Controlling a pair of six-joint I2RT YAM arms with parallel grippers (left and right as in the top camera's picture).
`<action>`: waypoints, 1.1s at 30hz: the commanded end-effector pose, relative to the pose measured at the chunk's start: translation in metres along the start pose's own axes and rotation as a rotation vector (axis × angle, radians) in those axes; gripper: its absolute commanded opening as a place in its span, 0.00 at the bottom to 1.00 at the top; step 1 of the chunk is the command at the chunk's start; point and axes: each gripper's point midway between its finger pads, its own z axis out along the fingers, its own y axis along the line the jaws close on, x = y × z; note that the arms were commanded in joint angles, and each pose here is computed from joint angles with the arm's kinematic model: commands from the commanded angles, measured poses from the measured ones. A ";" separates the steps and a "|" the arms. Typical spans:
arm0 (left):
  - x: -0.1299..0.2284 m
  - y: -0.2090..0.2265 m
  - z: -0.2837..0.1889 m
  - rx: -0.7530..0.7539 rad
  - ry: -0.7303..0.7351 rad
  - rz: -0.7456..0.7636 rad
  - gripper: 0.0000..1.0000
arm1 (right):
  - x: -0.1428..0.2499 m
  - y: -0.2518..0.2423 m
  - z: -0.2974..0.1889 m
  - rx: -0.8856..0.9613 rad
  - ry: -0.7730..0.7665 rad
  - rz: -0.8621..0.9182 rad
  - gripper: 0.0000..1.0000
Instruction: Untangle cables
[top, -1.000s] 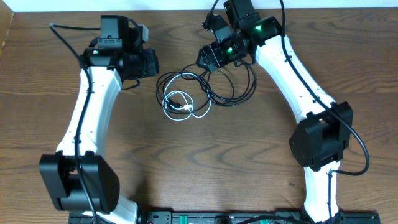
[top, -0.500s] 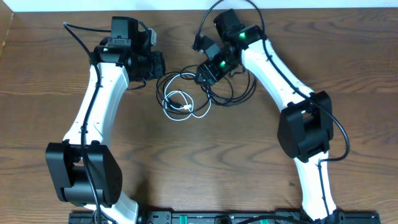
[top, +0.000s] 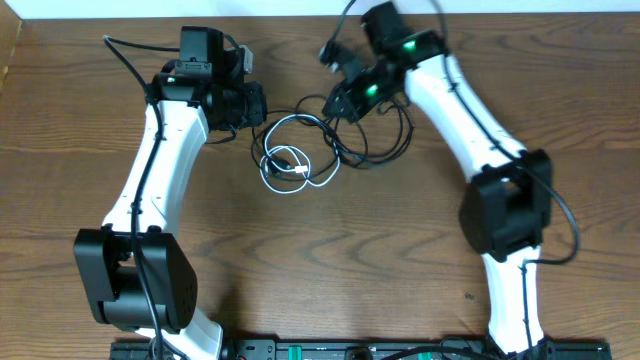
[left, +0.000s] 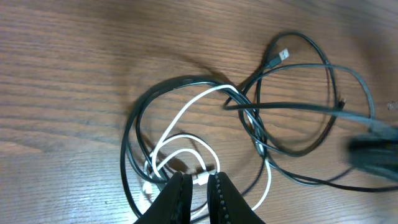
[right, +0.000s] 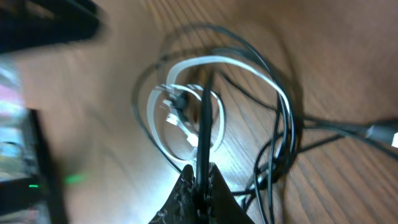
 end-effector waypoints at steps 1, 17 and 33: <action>0.001 -0.017 0.007 0.031 0.012 0.029 0.15 | -0.044 0.060 -0.083 -0.143 -0.203 -0.094 0.01; -0.010 -0.070 0.035 0.137 -0.041 0.030 0.64 | -0.050 0.106 -0.146 -0.269 -0.310 -0.140 0.01; 0.007 -0.079 0.102 0.248 0.078 -0.092 0.83 | -0.046 0.110 -0.147 -0.297 -0.299 -0.121 0.01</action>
